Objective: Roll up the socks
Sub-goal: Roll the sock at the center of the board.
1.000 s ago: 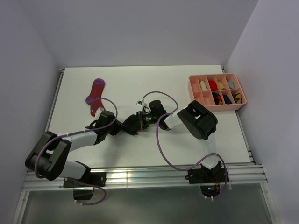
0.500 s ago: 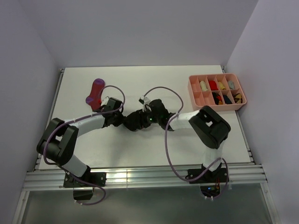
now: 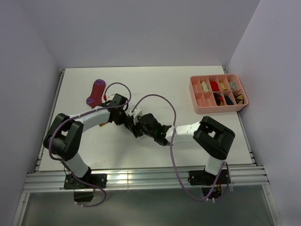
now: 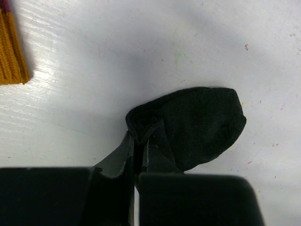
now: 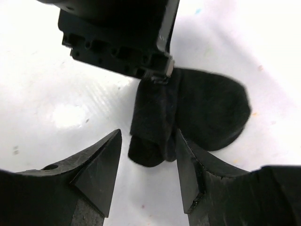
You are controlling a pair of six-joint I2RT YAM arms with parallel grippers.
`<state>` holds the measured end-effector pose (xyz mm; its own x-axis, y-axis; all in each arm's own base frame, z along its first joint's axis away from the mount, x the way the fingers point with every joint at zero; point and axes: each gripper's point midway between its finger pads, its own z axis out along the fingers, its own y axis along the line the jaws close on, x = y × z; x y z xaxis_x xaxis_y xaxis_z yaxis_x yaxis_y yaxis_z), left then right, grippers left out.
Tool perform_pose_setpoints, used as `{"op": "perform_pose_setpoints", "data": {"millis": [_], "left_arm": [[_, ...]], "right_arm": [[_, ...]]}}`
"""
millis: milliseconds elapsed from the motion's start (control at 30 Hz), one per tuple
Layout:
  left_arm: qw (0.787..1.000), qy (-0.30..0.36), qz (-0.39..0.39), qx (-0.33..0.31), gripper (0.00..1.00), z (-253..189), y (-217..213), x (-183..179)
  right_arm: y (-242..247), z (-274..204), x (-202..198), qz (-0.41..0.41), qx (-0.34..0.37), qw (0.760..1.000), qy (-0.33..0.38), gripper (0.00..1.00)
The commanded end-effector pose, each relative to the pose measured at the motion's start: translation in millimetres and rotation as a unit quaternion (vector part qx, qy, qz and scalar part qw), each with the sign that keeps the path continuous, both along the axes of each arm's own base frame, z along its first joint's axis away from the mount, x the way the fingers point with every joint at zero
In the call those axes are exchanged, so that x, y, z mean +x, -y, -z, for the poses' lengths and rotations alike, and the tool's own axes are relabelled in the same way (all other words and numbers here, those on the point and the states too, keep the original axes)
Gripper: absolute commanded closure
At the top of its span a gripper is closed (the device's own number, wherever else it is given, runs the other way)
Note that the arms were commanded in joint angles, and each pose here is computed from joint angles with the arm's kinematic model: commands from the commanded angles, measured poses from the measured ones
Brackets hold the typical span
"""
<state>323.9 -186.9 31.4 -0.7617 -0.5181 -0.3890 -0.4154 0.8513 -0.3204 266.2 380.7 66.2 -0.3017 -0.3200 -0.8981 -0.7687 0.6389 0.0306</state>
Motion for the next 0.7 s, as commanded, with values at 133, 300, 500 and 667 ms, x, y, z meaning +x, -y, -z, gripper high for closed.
{"op": "perform_pose_setpoints", "data": {"millis": [133,300,500,667], "left_arm": [[0.999,-0.039,0.024,0.029,1.00,11.9,-3.0,-11.0],[0.999,-0.040,0.025,0.027,1.00,11.2,-1.9,-10.8],[0.999,-0.042,0.029,0.019,1.00,11.7,1.3,-11.3],[0.998,-0.043,0.030,0.016,1.00,10.4,2.7,-11.1]], "right_arm": [[-14.8,-10.6,10.2,0.018,-0.057,0.990,0.126,0.43],[-23.7,-7.2,0.5,0.018,-0.083,0.984,0.155,0.43],[-30.8,17.2,1.3,0.022,-0.125,0.980,0.152,0.43],[-33.1,36.9,4.6,0.028,-0.153,0.978,0.136,0.47]]}}
